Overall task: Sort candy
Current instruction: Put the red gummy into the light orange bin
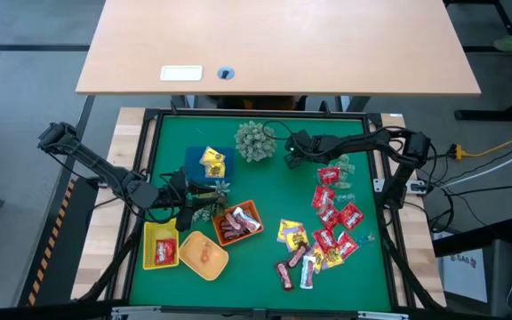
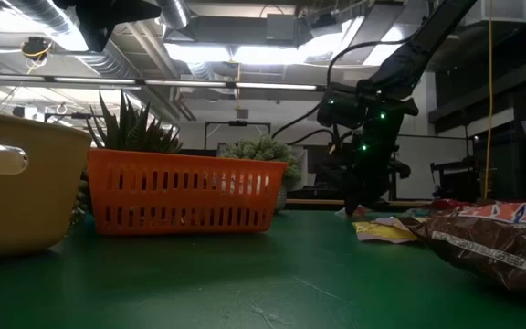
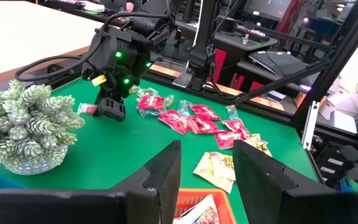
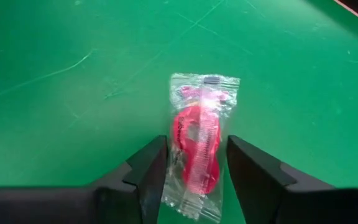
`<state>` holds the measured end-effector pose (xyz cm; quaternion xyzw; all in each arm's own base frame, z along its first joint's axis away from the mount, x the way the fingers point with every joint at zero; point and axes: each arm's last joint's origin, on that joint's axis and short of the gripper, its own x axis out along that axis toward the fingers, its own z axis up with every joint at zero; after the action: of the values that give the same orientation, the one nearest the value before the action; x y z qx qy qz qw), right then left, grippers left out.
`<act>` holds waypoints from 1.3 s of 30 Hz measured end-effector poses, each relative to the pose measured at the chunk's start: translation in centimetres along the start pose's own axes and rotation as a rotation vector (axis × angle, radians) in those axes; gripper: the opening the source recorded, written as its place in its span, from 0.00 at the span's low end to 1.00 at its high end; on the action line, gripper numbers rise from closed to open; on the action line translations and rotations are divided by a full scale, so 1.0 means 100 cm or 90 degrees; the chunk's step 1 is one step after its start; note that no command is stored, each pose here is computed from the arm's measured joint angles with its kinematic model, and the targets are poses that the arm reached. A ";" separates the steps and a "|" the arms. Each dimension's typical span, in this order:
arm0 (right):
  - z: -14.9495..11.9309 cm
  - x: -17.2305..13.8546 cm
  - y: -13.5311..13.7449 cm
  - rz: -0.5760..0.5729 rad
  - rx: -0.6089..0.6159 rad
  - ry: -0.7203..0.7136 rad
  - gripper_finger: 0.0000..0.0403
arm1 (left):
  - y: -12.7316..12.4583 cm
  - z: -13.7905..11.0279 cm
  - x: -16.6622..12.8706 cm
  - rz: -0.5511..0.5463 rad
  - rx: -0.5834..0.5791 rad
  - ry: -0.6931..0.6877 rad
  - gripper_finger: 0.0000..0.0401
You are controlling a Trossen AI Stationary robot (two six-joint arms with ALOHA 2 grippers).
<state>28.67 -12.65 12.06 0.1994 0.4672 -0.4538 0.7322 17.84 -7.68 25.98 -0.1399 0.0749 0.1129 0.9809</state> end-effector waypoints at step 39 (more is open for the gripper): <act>0.030 -0.114 0.035 0.714 -0.216 0.075 0.15 | -0.013 -0.029 0.063 0.047 0.225 -0.047 0.33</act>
<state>31.44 -7.58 22.96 0.3212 0.3966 0.0955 0.8546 23.93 -8.47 22.45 0.0421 0.0624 0.1392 0.9874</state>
